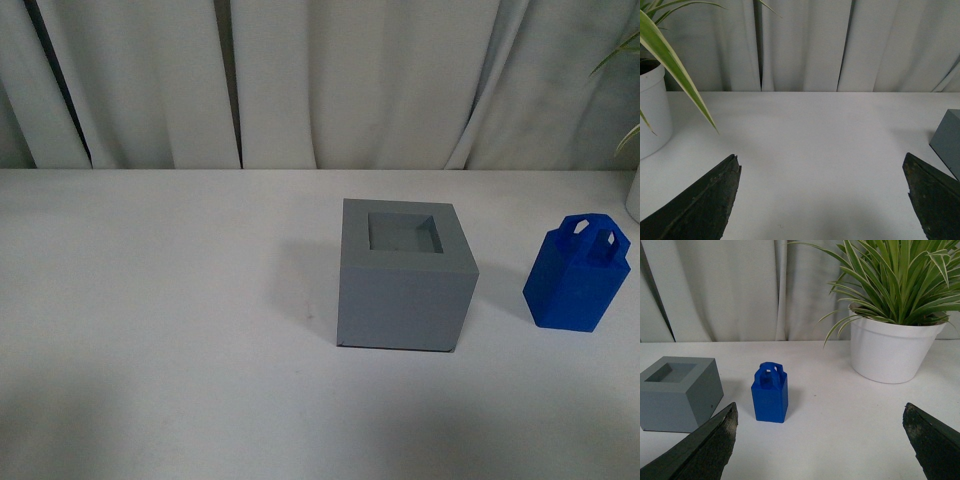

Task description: Insert blue part into gray base

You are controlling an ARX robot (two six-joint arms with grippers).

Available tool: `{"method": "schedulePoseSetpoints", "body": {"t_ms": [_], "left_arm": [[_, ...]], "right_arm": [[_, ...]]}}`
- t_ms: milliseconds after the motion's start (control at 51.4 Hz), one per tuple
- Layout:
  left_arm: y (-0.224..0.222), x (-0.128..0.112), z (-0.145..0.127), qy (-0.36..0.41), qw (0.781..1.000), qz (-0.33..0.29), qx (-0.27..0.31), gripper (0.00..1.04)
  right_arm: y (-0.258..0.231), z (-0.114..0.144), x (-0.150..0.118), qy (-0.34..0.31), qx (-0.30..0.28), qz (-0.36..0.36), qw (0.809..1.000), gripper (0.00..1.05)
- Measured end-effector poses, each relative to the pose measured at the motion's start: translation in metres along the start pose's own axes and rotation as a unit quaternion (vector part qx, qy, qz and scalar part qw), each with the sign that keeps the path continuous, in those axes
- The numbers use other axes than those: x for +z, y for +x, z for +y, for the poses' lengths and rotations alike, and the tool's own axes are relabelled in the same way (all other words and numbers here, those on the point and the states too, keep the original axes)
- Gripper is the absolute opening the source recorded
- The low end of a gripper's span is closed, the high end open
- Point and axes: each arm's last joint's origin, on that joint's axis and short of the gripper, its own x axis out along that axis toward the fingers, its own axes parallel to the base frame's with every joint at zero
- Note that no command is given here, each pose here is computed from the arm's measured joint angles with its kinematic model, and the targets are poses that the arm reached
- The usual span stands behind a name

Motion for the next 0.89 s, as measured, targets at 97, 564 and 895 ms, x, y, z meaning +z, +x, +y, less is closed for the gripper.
{"method": "schedulePoseSetpoints", "body": {"t_ms": [97,564,895], "left_arm": [[0.0000,0.0000,0.0000,0.000,1.000,0.000,0.000,0.99],[0.0000,0.0000,0.0000,0.000,1.000,0.000,0.000,0.99],[0.0000,0.0000,0.0000,0.000,1.000,0.000,0.000,0.99]], "right_arm": [[0.0000,0.0000,0.0000,0.000,0.000,0.000,1.000,0.97],[0.0000,0.0000,0.0000,0.000,0.000,0.000,1.000,0.97],[0.0000,0.0000,0.0000,0.000,0.000,0.000,1.000,0.97]]}}
